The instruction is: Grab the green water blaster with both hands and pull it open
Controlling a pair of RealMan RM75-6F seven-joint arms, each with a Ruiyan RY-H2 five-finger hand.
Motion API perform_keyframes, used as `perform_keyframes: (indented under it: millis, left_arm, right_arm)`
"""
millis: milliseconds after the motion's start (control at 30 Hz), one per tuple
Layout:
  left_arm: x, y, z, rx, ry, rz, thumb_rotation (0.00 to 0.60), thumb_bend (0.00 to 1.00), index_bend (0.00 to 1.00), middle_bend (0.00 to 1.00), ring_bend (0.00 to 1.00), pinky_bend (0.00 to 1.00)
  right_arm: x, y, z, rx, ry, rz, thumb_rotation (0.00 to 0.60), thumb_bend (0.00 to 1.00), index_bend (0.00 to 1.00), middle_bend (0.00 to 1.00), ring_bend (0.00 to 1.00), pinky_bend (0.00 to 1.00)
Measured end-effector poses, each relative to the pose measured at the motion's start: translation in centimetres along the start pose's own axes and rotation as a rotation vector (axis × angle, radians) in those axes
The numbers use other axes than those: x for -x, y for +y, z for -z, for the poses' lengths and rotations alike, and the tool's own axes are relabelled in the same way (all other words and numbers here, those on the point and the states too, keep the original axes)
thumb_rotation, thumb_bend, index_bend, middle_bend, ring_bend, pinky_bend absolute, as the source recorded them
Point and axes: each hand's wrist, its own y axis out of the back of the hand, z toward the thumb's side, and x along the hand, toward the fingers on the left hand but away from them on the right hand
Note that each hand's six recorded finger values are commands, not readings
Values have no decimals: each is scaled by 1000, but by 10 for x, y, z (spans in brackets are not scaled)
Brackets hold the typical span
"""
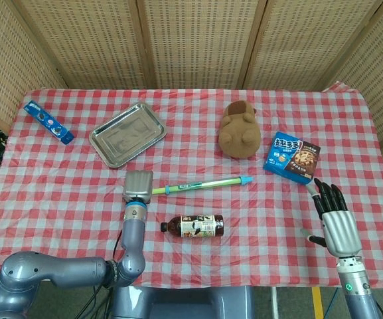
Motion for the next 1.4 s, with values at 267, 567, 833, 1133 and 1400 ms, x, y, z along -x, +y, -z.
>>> perform_keyframes:
  millis: [267, 567, 833, 1133, 1400]
  left_arm:
    - [-4, -7, -1, -10, 7, 13, 600, 274, 451, 901, 854, 765]
    - [-9, -16, -3, -17, 10, 28, 600, 280, 465, 901, 853, 765]
    - [-12, -20, -6, -20, 3, 25, 600, 503, 579, 900, 854, 765]
    - [-10, -14, 2, -12, 10, 0, 600, 576, 756, 905, 856, 765]
    - [1, 4, 16, 27, 6, -52, 600, 609, 827, 918, 866, 765]
  right_arm:
    - [0, 1, 0, 18, -1, -2, 600, 130, 80, 0, 0, 0]
    - [0, 2, 2, 32, -6, -5, 600, 130, 80, 0, 0, 0]
    - [1, 2, 3, 39, -7, -5, 600, 130, 81, 0, 0, 0]
    - [0, 4, 2, 43, -1, 1, 600, 130, 84, 0, 0, 0]
    - [-2, 4, -2, 37, 9, -4, 600, 130, 84, 0, 0, 0]
